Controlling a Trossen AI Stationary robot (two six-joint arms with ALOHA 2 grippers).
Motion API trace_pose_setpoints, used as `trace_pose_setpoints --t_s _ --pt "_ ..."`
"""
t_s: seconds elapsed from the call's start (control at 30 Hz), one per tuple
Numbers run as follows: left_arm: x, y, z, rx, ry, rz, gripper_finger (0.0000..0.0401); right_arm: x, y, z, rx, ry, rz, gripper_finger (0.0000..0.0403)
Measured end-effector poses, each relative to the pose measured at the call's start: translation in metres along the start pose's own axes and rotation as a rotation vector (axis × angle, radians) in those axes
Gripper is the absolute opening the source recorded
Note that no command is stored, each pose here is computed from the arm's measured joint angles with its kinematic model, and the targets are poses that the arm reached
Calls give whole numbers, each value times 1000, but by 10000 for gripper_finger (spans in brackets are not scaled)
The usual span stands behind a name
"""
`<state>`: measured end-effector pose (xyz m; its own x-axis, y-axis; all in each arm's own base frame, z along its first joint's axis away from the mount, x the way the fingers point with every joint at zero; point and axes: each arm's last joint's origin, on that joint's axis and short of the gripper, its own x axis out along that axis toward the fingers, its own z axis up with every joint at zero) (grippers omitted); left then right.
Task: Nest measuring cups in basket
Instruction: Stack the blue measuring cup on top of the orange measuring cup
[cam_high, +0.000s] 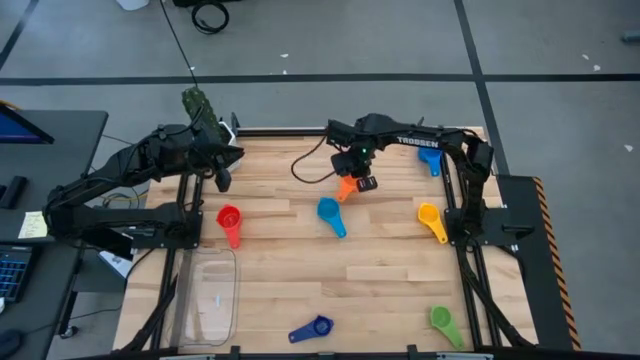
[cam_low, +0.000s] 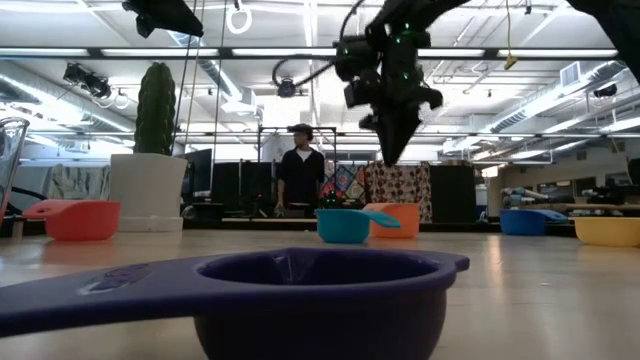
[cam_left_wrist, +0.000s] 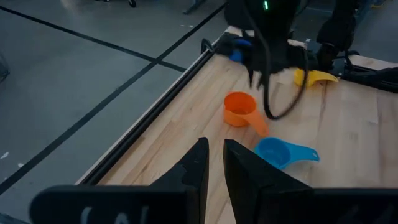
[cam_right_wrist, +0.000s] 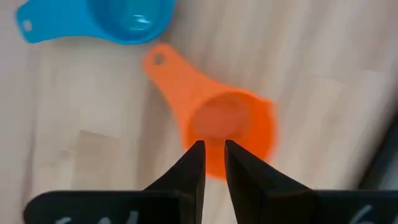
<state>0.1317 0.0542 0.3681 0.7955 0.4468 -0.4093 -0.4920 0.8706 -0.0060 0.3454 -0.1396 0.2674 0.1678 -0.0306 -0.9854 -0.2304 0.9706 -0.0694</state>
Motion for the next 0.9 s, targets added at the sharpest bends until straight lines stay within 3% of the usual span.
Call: trace_pose_setpoints --t_s 0.2,0.43,0.9 --pt "0 -2 0 -30 4 -66 52 -42 -13 -6 134 97 -175 59" --pt "0 -2 0 -45 7 -81 52 -81 -26 -31 439 167 -188 47" --pt "0 0 0 -117 3 -16 52 -141 -41 -96 922 -4 -278 39"
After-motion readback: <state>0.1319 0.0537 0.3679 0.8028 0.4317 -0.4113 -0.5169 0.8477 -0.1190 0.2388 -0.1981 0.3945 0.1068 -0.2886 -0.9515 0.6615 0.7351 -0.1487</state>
